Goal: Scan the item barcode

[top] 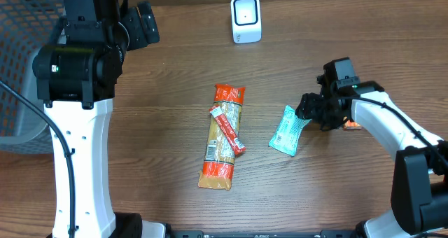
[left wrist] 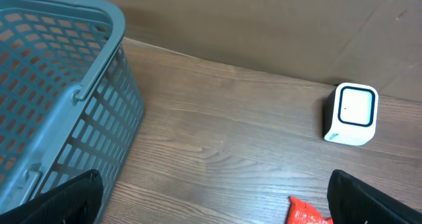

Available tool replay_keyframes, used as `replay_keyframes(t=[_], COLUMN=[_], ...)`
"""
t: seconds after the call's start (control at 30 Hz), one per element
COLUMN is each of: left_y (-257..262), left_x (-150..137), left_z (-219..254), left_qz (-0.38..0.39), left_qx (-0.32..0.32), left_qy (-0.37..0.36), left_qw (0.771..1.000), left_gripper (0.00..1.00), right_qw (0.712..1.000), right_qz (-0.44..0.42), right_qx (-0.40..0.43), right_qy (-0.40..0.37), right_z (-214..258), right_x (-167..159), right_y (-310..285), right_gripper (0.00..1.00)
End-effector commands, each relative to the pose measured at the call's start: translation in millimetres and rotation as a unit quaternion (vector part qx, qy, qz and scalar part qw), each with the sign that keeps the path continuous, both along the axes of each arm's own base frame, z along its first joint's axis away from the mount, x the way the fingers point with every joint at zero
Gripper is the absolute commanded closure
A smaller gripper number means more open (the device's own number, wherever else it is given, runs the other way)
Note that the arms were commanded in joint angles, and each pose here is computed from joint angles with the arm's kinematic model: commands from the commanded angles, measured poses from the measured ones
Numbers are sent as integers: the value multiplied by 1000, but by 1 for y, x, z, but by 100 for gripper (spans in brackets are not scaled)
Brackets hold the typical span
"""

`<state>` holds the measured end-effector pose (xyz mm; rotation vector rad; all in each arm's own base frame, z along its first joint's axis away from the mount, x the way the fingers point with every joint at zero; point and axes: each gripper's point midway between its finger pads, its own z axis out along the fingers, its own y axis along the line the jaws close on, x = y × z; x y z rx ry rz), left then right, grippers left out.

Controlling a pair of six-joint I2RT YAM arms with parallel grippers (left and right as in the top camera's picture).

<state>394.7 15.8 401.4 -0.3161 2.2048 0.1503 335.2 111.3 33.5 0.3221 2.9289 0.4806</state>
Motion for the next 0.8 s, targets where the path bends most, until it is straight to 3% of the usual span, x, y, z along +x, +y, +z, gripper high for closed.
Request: replay_keyframes(t=[0.0,0.23,0.63,0.77], left_y=[3,3,3,3], left_x=[-1,-1,-1,-1], left_z=[5,5,5,5], left_qz=[0,0,0,0], left_qx=[10,10,10,10], left_qy=[-5,-5,-5,-5], left_qw=[1000,1000,1000,1000], left_gripper=[0,0,0,0], right_qw=[999,998,998,998], right_qz=[-29,-56,-52,-52], right_qx=[8,24,37,36], right_qy=[16,24,29,31], right_z=[-9,-23,-26,-26], right_x=[-7,-15,-20,-20], right_y=[0,1,5,5], right_gripper=[35,40,40,30])
